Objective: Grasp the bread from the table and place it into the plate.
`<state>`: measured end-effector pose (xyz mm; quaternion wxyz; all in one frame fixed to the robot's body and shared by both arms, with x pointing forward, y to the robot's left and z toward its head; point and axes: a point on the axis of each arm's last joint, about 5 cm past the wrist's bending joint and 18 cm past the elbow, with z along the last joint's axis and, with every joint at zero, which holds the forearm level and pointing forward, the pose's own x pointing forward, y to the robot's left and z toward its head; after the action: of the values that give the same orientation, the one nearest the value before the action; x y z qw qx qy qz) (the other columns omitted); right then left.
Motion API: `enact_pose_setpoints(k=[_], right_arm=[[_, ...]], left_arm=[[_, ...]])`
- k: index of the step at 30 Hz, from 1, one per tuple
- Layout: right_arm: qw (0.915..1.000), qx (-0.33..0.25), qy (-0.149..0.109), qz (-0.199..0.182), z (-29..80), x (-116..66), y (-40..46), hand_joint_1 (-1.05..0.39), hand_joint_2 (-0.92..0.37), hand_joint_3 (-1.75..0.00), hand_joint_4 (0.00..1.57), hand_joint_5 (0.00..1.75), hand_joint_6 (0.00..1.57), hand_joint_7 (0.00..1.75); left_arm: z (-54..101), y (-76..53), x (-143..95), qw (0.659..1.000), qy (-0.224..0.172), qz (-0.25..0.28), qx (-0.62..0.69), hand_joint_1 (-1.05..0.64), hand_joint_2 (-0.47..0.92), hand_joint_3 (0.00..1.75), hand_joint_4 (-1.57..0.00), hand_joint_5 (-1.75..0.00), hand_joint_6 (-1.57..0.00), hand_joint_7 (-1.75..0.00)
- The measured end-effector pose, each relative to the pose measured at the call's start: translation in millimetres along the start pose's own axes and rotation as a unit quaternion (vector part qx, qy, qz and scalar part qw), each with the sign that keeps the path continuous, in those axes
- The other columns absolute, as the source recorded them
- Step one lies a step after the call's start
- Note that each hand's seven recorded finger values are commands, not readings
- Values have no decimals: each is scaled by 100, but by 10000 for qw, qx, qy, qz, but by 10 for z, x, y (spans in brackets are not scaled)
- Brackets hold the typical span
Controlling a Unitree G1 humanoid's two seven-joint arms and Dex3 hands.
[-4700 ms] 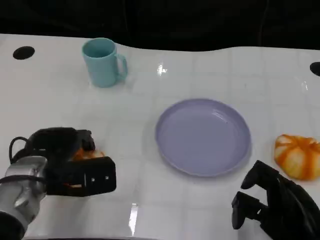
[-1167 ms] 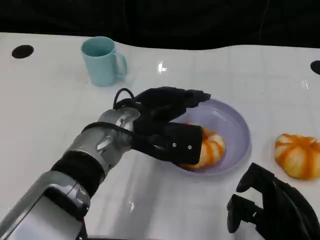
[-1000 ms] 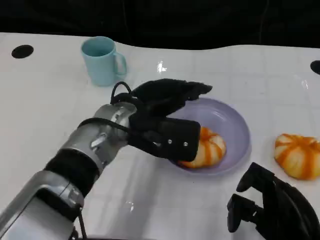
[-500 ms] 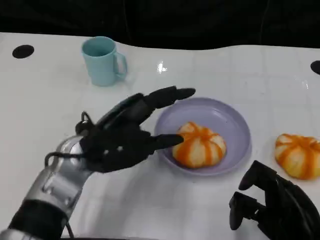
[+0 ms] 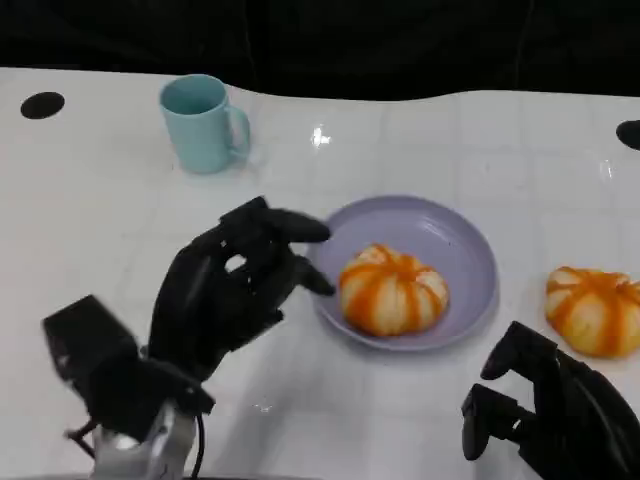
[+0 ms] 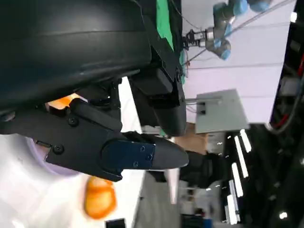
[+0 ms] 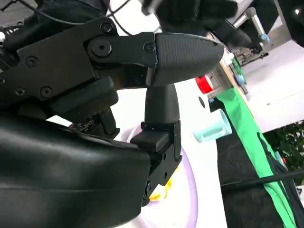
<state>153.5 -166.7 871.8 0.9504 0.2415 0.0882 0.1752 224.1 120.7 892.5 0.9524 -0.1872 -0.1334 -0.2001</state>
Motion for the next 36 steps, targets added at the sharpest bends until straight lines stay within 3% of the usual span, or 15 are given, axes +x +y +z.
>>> enact_pose_setpoints(k=[5, 16, 21, 36], right_arm=[[10000, 6, 4, 12, 3, 4, 1, -56, -89, -52, 79, 175, 49, 174], [10000, 16, -4, -13, 11, 0, 11, -58, -88, -52, 76, 175, 48, 173], [10000, 26, -14, -3, 13, 0, 13, -57, -89, -51, 79, 175, 49, 171], [10000, 82, -33, 40, 20, -10, -5, -56, -90, -51, 77, 175, 50, 170]], left_arm=[[23, 23, -228, 9976, 79, 212, -654, -59, 92, 38, -77, -175, -53, -173], [15, 15, -713, 9837, 389, 685, -1613, -55, 92, 35, -83, -175, -56, -175], [-7, 44, -888, 9771, 491, 872, -1878, -54, 92, 37, -78, -175, -52, -175], [-71, 64, -973, 9756, 659, 919, -1880, -54, 92, 35, -80, -175, -54, -175]])
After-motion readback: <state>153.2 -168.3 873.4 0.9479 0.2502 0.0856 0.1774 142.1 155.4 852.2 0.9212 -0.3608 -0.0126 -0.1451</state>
